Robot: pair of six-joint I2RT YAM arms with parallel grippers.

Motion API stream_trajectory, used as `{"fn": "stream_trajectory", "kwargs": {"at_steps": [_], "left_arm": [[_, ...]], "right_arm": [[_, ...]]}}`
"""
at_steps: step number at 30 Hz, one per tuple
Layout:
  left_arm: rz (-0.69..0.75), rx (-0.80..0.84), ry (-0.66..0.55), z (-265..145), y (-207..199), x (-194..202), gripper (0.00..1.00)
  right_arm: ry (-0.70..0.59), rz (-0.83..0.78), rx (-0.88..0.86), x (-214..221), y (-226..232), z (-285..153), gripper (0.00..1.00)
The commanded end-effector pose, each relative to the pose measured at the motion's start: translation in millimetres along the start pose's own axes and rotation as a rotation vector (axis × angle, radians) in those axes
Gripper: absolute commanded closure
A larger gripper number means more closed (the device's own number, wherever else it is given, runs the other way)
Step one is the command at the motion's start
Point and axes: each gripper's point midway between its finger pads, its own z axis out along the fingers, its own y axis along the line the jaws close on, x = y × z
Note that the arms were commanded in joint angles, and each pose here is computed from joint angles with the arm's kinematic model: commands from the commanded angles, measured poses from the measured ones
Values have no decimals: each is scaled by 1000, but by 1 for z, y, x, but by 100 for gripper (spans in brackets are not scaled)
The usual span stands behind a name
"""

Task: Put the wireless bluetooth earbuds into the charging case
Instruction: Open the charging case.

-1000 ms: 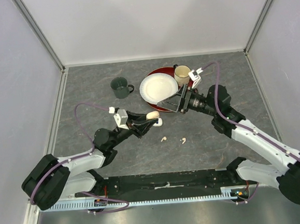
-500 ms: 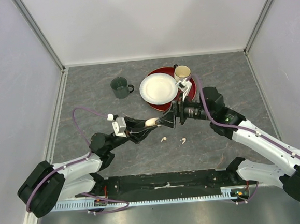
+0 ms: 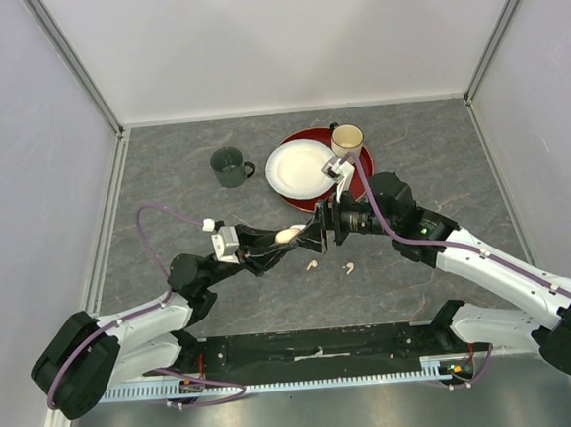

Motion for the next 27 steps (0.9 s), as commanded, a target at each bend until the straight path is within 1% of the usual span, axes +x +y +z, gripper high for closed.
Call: {"fn": "stream_trajectory", "kwargs": {"at_steps": [1,4,9,14,18,24,27], "left_arm": [[194,174,-264,0,-37,-75,98],[186,186,-245,-2,-40,-70,98],[180,177,-233,-5,-40,-66,98],[188,174,-210,-6,-40,-63,98],[187,160,-211,-8,-38,-61,98],[184,71,-190,-11,-24,-55,98],[190,17,-171,-14,-15,-48,98]], "right_arm": [[-126,-13,54,-36,-3,-1,14],[-162,3,48,-45,1,-2,14],[-184,17,28,-51,5,0,13],[-183,48,31,-51,2,4,13],[-177,58,2,-50,6,7,13],[-197,35,-91,-58,27,0,13],[-247,15,-125,-71,41,-11,12]]}}
